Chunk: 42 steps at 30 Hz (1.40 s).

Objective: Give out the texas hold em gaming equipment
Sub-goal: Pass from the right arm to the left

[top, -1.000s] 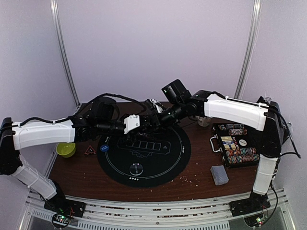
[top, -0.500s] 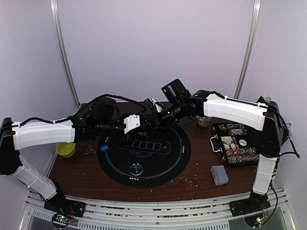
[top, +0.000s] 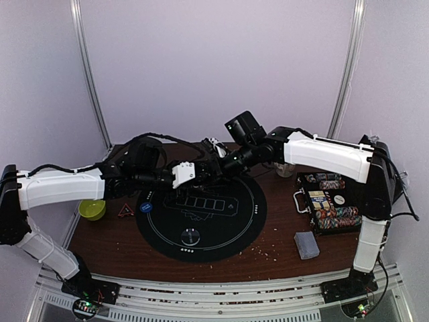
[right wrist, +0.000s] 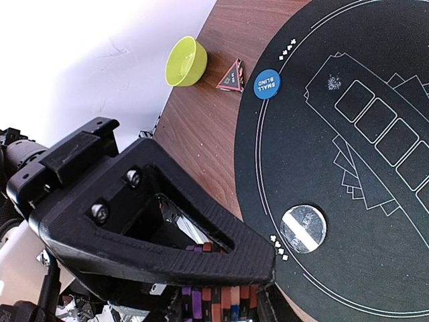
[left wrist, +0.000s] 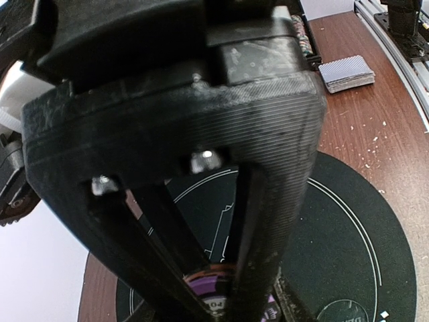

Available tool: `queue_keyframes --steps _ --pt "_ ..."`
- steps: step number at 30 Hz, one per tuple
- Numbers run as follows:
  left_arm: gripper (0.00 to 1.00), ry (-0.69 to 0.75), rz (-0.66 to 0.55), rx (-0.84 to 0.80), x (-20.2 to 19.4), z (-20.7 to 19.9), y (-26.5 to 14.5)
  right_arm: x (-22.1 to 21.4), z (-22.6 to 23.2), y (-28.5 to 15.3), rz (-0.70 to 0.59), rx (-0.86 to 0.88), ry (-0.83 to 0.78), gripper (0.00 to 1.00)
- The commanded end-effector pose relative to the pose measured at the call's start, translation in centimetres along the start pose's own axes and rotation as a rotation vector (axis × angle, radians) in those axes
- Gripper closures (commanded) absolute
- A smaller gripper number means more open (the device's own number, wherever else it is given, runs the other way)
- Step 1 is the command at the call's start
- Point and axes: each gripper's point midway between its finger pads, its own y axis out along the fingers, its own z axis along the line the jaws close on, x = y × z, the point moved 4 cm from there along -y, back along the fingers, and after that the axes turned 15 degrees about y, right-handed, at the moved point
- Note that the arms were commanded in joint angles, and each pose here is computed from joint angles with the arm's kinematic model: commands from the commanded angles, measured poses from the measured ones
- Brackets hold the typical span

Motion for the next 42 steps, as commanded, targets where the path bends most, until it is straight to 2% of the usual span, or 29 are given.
queue_keyframes --steps 1,5,10,13,18,24,29,35,42 --pt "1.0 -0.017 -0.034 0.017 0.8 0.6 -0.5 0.9 0.2 0.1 -0.023 0.024 -0.011 1.0" --pt "1.0 -0.076 -0.022 0.02 0.5 0.6 -0.4 1.1 -0.7 0.8 -0.027 -0.003 -0.002 0.98" --pt "1.0 -0.123 0.019 0.002 -0.3 0.0 0.0 1.3 -1.3 1.7 -0.017 -0.004 -0.002 0.71" --pt "1.0 -0.139 0.042 -0.018 -0.8 -0.4 0.2 1.4 -1.1 1.8 -0.017 0.007 -0.007 0.62" --pt "1.0 -0.16 0.071 -0.034 -1.4 -0.9 0.4 1.6 -1.6 1.8 -0.032 -0.026 -0.02 0.48" --pt "1.0 -0.198 0.093 -0.02 -2.2 -1.4 0.1 1.9 -1.5 1.6 -0.044 -0.038 -0.038 0.39" --pt "1.0 -0.323 0.156 0.001 -3.9 -2.2 -0.1 3.3 -1.9 -0.3 -0.129 -0.091 -0.048 0.27" --pt "1.0 -0.535 0.264 0.11 -6.8 -3.7 -0.9 5.4 -2.7 -3.4 -0.238 -0.107 -0.04 0.27" --pt "1.0 -0.834 0.542 0.383 -12.7 -5.6 -3.9 5.2 -4.2 -5.8 -0.251 -0.182 -0.084 0.27"
